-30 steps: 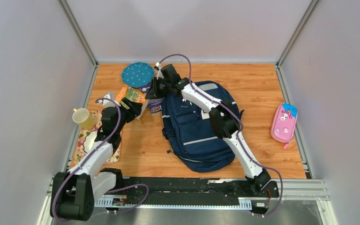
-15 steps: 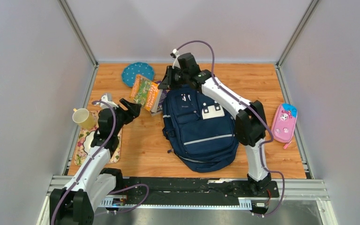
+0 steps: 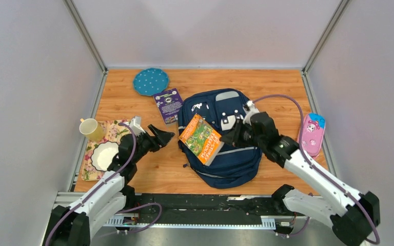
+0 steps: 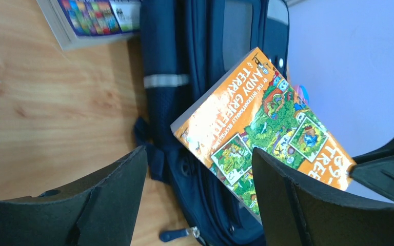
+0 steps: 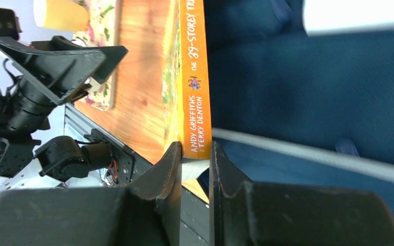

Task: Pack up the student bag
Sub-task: Place the book in the student bag.

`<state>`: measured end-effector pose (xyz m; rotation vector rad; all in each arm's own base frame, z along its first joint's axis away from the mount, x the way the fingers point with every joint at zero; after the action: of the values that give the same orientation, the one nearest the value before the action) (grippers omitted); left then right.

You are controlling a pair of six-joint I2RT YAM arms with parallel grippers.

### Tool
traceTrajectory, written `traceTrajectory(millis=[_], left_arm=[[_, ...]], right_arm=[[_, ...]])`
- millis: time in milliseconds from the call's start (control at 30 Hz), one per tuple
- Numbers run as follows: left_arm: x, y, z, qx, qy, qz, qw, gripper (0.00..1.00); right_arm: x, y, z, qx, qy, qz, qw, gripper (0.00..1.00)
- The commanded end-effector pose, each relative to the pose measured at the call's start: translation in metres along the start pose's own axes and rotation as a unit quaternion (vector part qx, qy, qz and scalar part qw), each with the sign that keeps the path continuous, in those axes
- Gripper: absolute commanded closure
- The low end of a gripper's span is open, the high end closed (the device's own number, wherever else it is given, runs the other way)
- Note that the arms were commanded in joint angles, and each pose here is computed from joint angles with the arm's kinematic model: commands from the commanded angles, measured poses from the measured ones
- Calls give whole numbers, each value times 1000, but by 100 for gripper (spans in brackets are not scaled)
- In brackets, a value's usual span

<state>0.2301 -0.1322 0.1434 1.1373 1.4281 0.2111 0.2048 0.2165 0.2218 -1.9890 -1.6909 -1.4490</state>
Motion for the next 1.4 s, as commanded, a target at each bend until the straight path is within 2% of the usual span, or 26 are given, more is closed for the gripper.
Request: traceTrajectory(millis=[0, 33, 100, 233, 467, 700, 967, 1033, 1133, 1167, 1233, 1267, 1300, 1367], left_arm=[[-21, -17, 0, -1, -62, -18, 998, 18], [-23, -22, 0, 6, -67, -13, 998, 18], [-22, -36, 4, 29, -58, -10, 998, 18], [-30, -59, 6, 52, -91, -32, 994, 18], [-44, -72, 13, 81, -114, -42, 989, 18], [-55, -89, 24, 120, -131, -63, 982, 18], [-70, -92, 33, 117, -160, -74, 977, 18], [-72, -93, 34, 117, -161, -76, 977, 21], [-72, -94, 33, 115, -161, -77, 977, 37], [-72, -95, 33, 112, -159, -78, 978, 52], [-73, -94, 30, 108, -160, -81, 978, 66], [-73, -92, 29, 104, -162, -79, 978, 82], [-73, -92, 27, 102, -163, -80, 978, 88], [-76, -85, 25, 89, -168, -81, 978, 100]], right_arm=[[-27, -16, -6, -46, 3, 90, 995, 100], [-44, -30, -1, -34, -8, 98, 995, 100], [-48, -38, -2, -25, -3, 117, 993, 100], [-63, -51, 5, -8, -18, 131, 991, 100], [-66, -57, 12, 12, -18, 131, 991, 97], [-69, -64, 16, 31, -19, 142, 989, 99], [-65, -82, 16, 90, 3, 170, 981, 100], [-64, -83, 15, 93, 7, 172, 981, 100], [-65, -83, 12, 88, 3, 171, 981, 100], [-66, -82, 12, 87, -1, 170, 982, 100], [-69, -80, 11, 77, -14, 165, 983, 100], [-70, -79, 11, 73, -16, 163, 984, 99], [-69, -75, 11, 65, -19, 161, 985, 98], [-68, -72, 9, 60, -24, 151, 986, 85]])
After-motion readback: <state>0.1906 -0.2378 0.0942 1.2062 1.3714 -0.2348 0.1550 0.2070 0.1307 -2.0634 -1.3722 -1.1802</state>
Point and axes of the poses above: each gripper's point midway between its finger pads, its own z axis out along the fingers, its own x axis along the line the jaws close on, y = z × x, the point moved 4 cm from there along -z, back along the fingers, and after that the axes turned 10 degrees about z, right-handed, at the moved point
